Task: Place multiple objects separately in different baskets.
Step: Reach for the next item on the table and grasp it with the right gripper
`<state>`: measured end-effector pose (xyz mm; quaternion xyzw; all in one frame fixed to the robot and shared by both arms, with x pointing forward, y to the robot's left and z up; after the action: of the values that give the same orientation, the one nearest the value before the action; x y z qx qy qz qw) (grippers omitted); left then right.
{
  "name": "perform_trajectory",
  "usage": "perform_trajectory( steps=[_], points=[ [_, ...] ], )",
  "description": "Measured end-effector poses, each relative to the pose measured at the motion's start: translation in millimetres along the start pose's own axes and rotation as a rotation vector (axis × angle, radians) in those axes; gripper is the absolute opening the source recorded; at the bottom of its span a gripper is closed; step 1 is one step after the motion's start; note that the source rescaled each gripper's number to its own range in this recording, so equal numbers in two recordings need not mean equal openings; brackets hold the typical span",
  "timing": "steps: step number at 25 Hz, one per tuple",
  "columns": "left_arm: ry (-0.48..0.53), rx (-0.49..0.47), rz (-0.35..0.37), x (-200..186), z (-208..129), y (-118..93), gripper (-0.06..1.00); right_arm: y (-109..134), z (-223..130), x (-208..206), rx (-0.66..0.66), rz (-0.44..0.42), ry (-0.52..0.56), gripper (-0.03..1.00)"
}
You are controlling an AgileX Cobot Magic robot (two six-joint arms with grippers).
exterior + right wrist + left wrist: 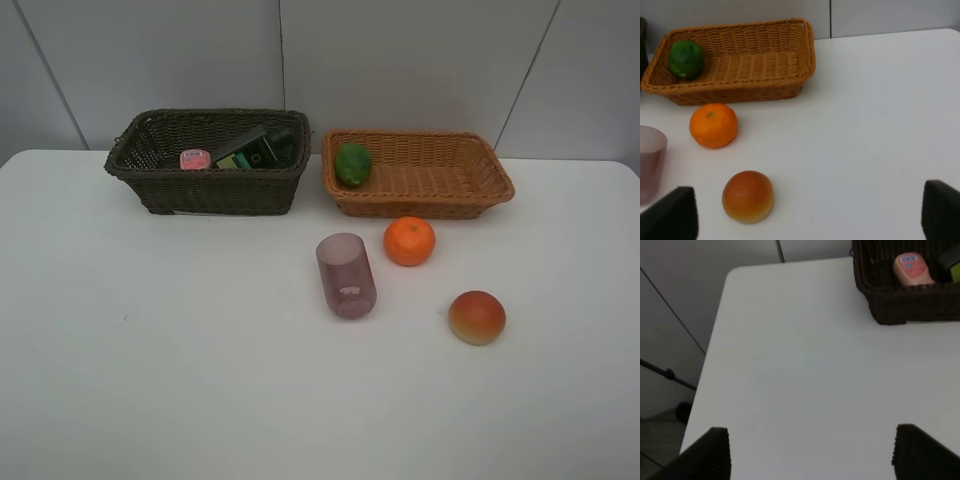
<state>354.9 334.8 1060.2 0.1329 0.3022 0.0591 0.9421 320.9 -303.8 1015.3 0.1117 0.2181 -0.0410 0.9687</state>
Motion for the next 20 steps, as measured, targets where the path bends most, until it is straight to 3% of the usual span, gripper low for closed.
perform_trajectory(
  steps=[11,14,20],
  points=[
    [-0.128,-0.067,-0.065,-47.6,-33.4,-22.2,0.75,0.0,0.0,0.0,0.000,0.000,0.000,0.94],
    [-0.118,-0.102,-0.103,-54.0,-45.4,-31.2,0.75,0.0,0.0,0.0,0.000,0.000,0.000,0.94],
    [-0.132,-0.133,-0.109,-57.9,-49.5,-33.3,0.75,0.0,0.0,0.0,0.000,0.000,0.000,0.94]
  ],
)
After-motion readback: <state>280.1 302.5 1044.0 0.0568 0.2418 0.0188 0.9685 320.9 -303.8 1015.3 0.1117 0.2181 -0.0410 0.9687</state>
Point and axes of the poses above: a point on each arm's last joint axis where the gripper is mounted, x pointing out along that axis toward the gripper, y along the wrist's bending axis when the last joint is at zero, z = x × y, the point moved 10 cm from there along x, pointing out along that axis toward the gripper, and after that the axes turned 9 degrees about x, right-handed, at the moved point
